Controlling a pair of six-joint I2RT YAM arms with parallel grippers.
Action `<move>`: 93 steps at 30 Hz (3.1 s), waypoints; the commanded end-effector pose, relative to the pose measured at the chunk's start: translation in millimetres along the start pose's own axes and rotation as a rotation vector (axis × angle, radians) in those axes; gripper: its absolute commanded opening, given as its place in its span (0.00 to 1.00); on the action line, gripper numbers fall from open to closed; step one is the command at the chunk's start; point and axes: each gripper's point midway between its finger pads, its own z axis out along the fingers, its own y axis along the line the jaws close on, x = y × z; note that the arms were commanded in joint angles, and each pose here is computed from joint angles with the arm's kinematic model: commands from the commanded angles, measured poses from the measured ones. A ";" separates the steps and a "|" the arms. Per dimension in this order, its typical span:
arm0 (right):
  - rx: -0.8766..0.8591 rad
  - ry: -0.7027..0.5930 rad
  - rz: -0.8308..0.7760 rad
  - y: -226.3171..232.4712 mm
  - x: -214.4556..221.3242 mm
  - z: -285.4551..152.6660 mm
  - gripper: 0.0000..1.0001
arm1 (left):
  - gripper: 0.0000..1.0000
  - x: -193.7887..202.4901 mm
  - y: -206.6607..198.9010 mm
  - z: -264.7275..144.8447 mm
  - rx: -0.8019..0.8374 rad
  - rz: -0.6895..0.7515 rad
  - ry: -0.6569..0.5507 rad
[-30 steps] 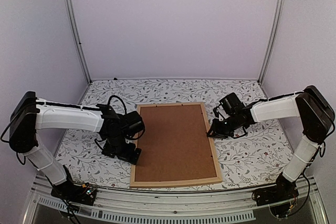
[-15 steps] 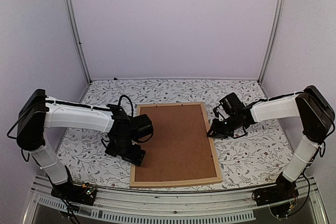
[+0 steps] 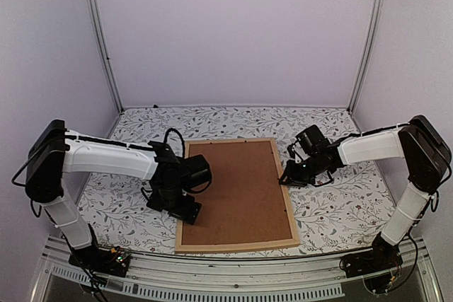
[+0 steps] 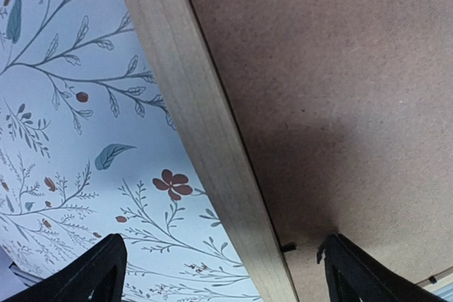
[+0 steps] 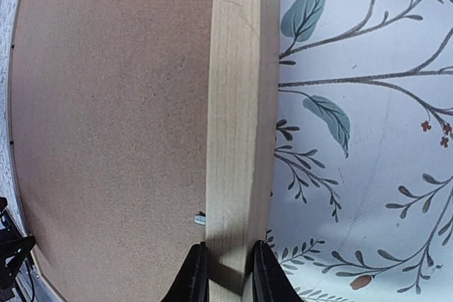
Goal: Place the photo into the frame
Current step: Press the fastener onto the backboard, then rotate the photo frame at the center of the board.
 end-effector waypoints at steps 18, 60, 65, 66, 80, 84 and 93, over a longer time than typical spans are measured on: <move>0.098 0.165 -0.093 -23.7 27.2 13.9 0.06 | 1.00 -120.4 67.5 -72.7 0.336 -0.192 -0.381; -0.007 0.055 -0.318 -41.9 -89.3 -58.6 0.57 | 0.87 -309.4 37.8 21.6 0.449 0.248 -0.436; 0.008 0.065 -0.292 -48.8 -76.2 -58.3 0.56 | 0.84 -305.9 28.5 32.6 0.440 0.272 -0.411; 0.010 0.066 -0.286 -50.3 -73.8 -57.5 0.56 | 0.82 -304.0 26.0 33.1 0.447 0.278 -0.407; 0.047 0.012 -0.189 -59.6 -69.1 -71.1 0.57 | 0.39 -285.3 37.6 50.7 0.343 0.194 -0.345; 0.062 -0.001 -0.153 -63.8 -66.0 -75.3 0.57 | 0.28 -272.9 46.9 56.7 0.323 0.132 -0.323; 0.040 -0.043 -0.045 -61.6 -63.8 -85.1 0.63 | 0.23 -224.7 98.0 68.6 0.272 -0.169 -0.242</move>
